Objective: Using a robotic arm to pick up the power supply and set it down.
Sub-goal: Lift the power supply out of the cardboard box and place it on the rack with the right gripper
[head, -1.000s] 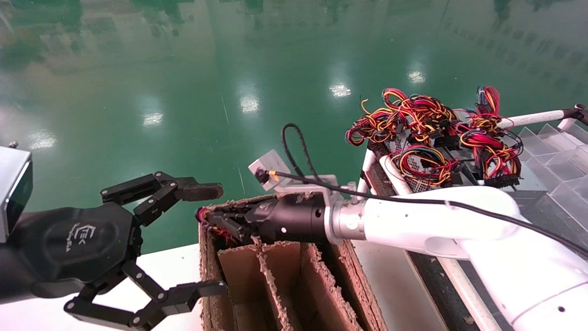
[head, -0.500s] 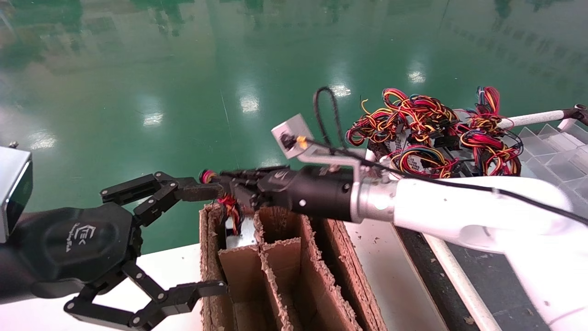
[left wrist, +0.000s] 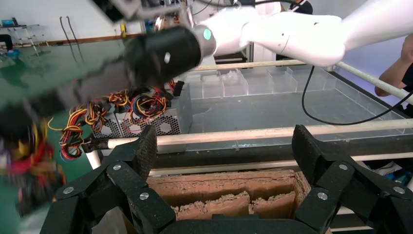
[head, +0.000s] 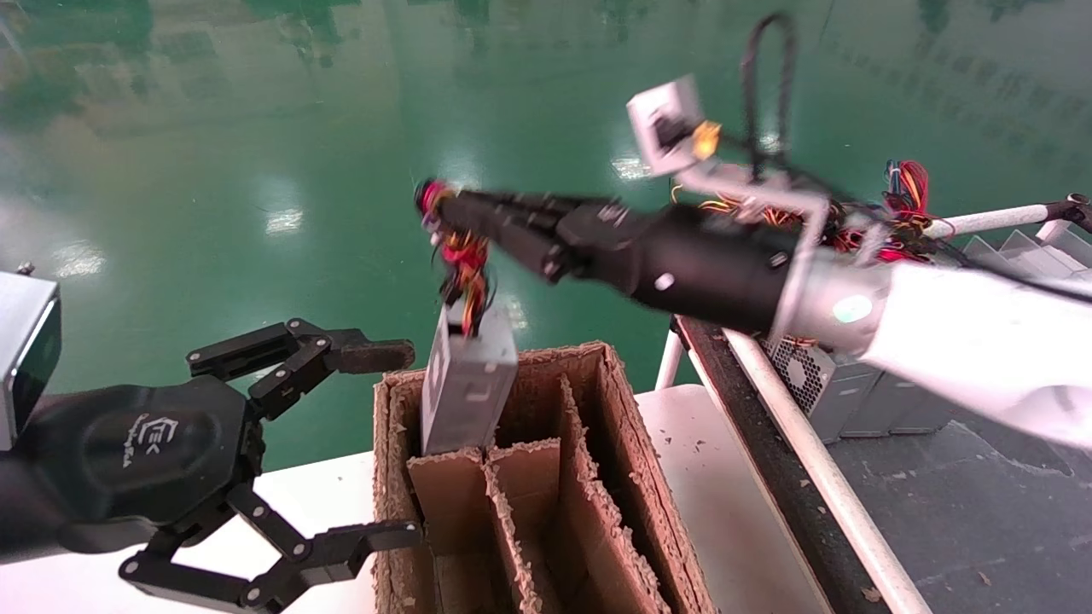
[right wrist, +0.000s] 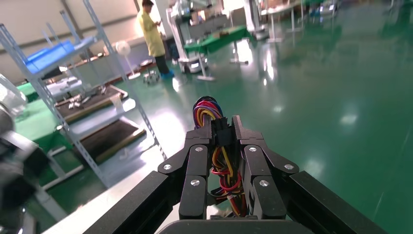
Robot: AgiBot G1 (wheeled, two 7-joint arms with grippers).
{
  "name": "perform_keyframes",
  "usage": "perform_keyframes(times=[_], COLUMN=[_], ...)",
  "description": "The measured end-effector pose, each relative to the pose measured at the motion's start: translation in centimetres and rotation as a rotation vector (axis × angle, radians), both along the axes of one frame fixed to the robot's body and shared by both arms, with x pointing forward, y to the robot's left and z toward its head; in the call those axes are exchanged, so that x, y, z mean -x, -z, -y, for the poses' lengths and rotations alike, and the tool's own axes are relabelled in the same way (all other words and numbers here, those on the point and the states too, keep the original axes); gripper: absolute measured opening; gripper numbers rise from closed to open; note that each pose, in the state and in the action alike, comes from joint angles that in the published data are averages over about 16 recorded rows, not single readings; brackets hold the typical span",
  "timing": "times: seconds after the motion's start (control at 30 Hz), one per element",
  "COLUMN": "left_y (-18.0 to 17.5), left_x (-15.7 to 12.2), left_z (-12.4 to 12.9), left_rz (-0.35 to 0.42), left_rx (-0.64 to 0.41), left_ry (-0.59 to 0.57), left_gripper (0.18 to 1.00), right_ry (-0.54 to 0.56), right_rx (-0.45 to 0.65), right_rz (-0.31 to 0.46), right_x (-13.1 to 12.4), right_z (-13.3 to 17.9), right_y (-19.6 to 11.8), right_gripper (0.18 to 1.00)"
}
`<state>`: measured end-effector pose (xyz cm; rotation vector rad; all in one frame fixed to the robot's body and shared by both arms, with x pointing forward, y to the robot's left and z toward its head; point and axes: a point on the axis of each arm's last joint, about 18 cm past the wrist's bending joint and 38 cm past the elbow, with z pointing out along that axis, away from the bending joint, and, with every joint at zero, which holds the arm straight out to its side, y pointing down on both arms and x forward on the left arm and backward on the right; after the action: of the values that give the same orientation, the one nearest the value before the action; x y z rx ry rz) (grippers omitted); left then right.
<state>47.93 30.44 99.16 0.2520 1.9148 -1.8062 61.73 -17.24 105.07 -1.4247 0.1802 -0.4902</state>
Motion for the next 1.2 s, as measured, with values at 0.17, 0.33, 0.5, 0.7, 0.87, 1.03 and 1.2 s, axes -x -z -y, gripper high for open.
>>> perform_keyframes(times=[0.17, 0.33, 0.5, 0.7, 0.87, 1.03, 1.2], left_y=[0.0, 0.0, 0.0, 0.0, 0.0, 0.0, 0.0], left_x=[0.0, 0.0, 0.0, 0.0, 0.0, 0.0, 0.0], left_z=[0.0, 0.0, 0.0, 0.0, 0.0, 0.0, 0.0], left_rz=[0.0, 0.0, 0.0, 0.0, 0.0, 0.0, 0.0], left_rx=[0.0, 0.0, 0.0, 0.0, 0.0, 0.0, 0.0], left_ry=[0.0, 0.0, 0.0, 0.0, 0.0, 0.0, 0.0], left_gripper=[1.001, 1.001, 1.001, 1.001, 1.001, 1.001, 1.001], right_ry=[0.022, 0.06, 0.103, 0.164, 0.207, 0.237, 0.25], right_rx=[-0.032, -0.054, -0.072, -0.084, -0.09, -0.094, -0.096], right_rz=[0.045, 0.092, 0.136, 0.187, 0.217, 0.233, 0.237], right_x=[1.6, 3.2, 4.9, 6.9, 8.8, 10.8, 13.0], right_z=[2.5, 5.0, 7.6, 10.9, 13.8, 16.9, 19.7], right_y=[-1.9, -3.8, -5.6, -7.4, -8.1, -8.2, -7.8], right_gripper=[0.267, 0.266, 0.266, 0.266, 0.266, 0.266, 0.266])
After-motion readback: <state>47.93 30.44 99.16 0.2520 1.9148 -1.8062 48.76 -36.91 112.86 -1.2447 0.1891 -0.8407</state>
